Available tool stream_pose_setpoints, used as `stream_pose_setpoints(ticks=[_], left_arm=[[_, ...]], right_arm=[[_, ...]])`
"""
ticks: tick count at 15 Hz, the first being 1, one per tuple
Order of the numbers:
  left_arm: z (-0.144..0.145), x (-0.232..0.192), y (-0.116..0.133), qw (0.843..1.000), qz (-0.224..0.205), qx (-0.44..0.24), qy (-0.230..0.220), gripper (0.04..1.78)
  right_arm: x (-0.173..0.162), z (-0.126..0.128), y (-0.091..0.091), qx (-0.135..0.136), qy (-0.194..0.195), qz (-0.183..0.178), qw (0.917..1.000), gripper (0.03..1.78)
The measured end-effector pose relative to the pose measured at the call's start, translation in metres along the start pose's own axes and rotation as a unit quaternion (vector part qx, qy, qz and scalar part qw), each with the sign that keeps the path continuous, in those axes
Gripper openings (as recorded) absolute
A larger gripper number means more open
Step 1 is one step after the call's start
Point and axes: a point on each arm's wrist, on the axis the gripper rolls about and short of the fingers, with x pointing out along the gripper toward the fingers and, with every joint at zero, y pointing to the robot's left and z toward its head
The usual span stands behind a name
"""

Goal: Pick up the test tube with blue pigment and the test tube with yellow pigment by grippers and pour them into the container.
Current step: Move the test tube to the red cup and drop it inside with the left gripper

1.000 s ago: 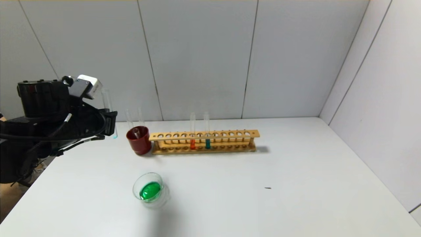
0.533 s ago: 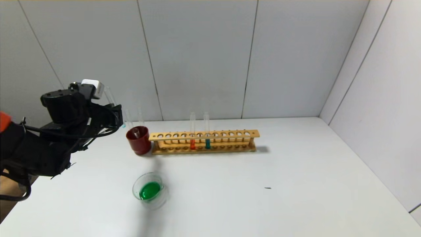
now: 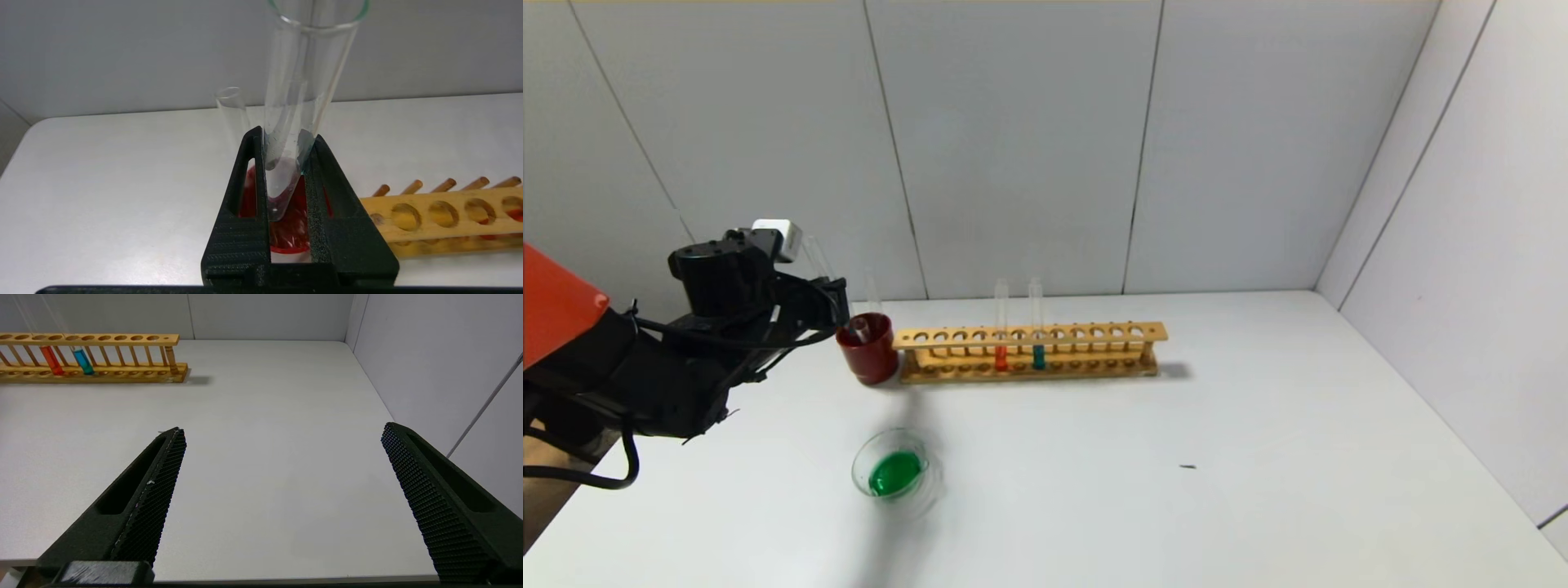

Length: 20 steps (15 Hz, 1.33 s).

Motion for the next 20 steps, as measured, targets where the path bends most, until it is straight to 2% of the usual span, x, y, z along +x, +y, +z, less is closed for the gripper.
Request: stream_pose_setpoints(ticks=[20], left_arm=[[-0.025, 0.017, 0.0, 1.0, -0.002, -0.017, 0.022, 0.3]], right_arm=[[0.0, 0.0, 0.0, 0.0, 0.0, 0.0, 1.0, 1.75]])
